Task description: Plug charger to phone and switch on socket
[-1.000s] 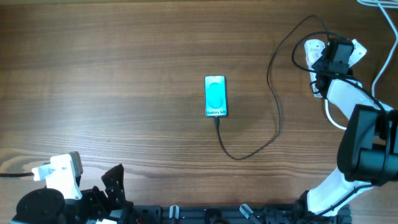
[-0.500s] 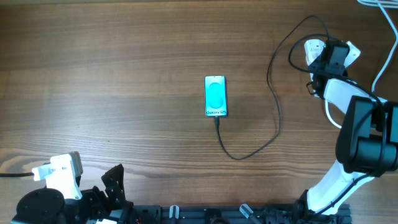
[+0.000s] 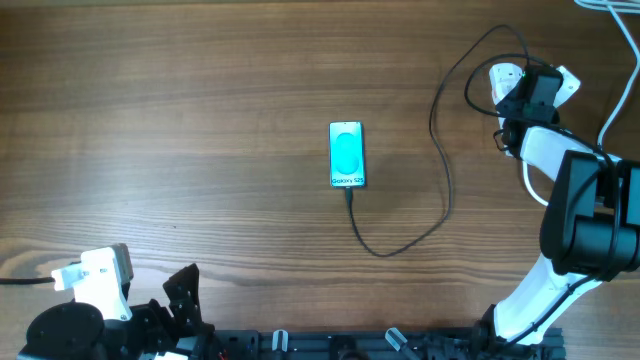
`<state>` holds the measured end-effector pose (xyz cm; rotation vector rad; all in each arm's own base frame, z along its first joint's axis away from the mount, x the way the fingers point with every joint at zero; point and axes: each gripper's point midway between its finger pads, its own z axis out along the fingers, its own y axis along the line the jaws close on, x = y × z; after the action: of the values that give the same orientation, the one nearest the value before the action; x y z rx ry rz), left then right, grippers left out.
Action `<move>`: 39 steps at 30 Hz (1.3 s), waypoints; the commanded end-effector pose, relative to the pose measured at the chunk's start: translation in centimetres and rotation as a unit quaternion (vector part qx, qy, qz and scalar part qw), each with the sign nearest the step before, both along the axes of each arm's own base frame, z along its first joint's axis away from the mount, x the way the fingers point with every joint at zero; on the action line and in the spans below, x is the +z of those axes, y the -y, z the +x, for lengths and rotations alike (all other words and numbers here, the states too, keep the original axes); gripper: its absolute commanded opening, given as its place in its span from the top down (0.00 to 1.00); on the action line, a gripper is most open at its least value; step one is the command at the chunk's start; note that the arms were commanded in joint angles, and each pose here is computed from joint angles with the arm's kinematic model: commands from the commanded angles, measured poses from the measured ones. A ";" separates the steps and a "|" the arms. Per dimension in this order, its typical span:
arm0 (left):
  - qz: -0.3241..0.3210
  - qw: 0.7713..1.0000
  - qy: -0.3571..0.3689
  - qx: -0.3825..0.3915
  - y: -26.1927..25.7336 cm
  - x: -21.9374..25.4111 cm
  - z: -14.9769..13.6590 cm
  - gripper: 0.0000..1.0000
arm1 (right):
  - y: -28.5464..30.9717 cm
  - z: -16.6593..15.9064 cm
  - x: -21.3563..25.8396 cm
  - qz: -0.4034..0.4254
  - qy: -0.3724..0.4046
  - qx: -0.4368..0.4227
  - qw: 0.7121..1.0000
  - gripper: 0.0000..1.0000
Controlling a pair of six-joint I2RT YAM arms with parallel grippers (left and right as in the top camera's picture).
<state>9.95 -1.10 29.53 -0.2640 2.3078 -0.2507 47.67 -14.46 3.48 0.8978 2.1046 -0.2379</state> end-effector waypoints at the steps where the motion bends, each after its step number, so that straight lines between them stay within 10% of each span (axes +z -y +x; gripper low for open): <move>1: 0.004 1.000 0.004 0.005 -0.3 0.0 0.0 0.00 | -0.1 0.3 -1.1 0.000 -0.008 0.005 1.000 0.95; 29: 0.001 1.000 0.012 0.002 -0.2 0.1 -0.3 0.00 | -6.6 -4.6 -1.1 0.064 -0.118 0.030 0.990 0.96; 39: -0.034 0.980 0.198 0.016 -2.4 1.7 -7.3 0.00 | -8.6 -5.7 3.9 0.121 -0.083 0.039 0.988 0.96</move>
<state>4.83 0.15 31.04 -0.2475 2.0276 -0.3302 42.00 -7.02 6.04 0.9509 2.3658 -0.1134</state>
